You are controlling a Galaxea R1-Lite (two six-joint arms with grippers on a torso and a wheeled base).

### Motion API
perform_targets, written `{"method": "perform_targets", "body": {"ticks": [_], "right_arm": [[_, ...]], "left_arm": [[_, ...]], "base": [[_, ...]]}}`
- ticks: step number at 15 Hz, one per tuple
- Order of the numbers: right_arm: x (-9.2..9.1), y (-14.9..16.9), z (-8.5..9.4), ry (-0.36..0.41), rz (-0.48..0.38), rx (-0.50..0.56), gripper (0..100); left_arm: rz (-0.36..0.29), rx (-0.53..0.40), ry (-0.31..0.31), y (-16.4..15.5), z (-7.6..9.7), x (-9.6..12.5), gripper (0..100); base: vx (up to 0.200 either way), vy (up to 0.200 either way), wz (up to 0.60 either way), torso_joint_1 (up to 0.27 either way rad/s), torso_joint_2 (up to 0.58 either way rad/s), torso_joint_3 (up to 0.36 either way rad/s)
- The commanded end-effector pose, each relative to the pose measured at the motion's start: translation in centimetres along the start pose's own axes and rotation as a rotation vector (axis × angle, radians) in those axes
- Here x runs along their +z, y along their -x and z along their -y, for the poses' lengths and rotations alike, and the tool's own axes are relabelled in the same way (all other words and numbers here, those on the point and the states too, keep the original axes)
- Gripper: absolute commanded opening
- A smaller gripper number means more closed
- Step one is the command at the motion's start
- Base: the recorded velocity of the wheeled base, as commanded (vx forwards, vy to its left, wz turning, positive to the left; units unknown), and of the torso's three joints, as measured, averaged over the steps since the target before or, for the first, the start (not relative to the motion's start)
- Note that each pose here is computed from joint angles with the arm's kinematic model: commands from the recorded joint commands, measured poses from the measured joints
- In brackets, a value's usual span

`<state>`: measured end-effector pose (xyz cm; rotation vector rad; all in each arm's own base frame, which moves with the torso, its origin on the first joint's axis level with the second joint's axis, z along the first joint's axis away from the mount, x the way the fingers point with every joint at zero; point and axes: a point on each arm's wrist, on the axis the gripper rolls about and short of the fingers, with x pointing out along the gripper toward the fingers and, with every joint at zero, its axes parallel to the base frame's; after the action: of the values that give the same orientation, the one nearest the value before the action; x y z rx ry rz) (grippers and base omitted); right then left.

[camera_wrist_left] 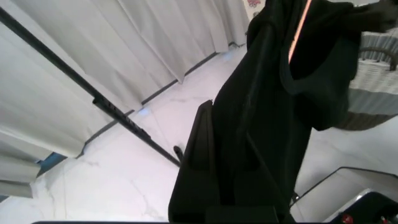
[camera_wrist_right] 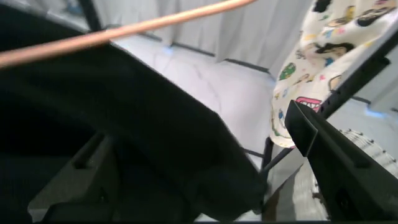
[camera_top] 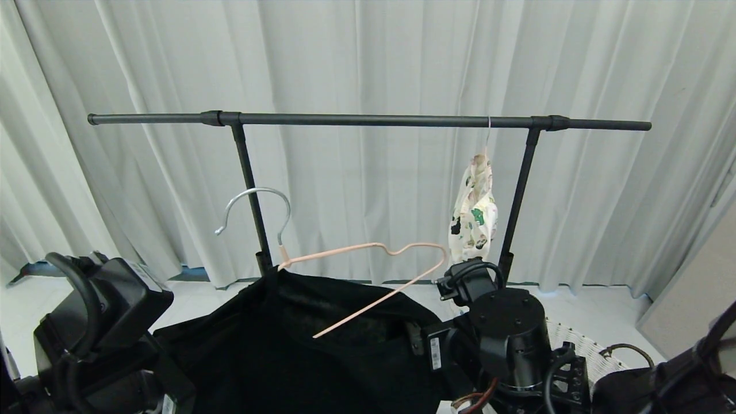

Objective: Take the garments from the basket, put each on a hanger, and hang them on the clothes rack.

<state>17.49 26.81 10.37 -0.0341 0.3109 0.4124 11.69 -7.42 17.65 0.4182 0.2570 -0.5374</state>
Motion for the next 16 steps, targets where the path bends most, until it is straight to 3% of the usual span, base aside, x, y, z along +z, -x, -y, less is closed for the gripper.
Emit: {"method": "perform_targets", "body": {"ticks": [1,4,7,10,14,16], "right_arm": [[0.6,0.8,1.4,0.006,0.006,0.002,100],[1.6,-0.7,4.7,0.006,0.011,-0.058,100],[3.0,-1.5,7.7,0.016,0.045,-0.033,100],[3.9,-1.1,8.9,-0.002,0.066,0.022,100],[4.5,-0.8,9.2,-0.006,0.084,0.031,100],[6.4,0.8,9.0,0.007,0.09,0.14,100]], "left_arm": [[-0.001,0.007,0.003,0.1,-0.1,-0.2,0],[0.058,0.024,0.008,1.2,-0.2,0.0,0],[0.112,0.003,-0.019,2.9,0.3,-0.7,0],[0.083,-0.044,-0.125,3.6,1.1,-3.2,0],[0.014,-0.068,-0.137,3.0,1.6,-4.4,0],[-0.027,-0.082,-0.138,1.8,1.6,-4.0,0]], "base": [[0.0,0.0,0.0,0.0,0.0,0.0],[0.0,0.0,0.0,0.0,0.0,0.0],[0.0,0.0,0.0,0.0,0.0,0.0],[0.0,0.0,0.0,0.0,0.0,0.0],[0.0,0.0,0.0,0.0,0.0,0.0],[0.0,0.0,0.0,0.0,0.0,0.0]]}}
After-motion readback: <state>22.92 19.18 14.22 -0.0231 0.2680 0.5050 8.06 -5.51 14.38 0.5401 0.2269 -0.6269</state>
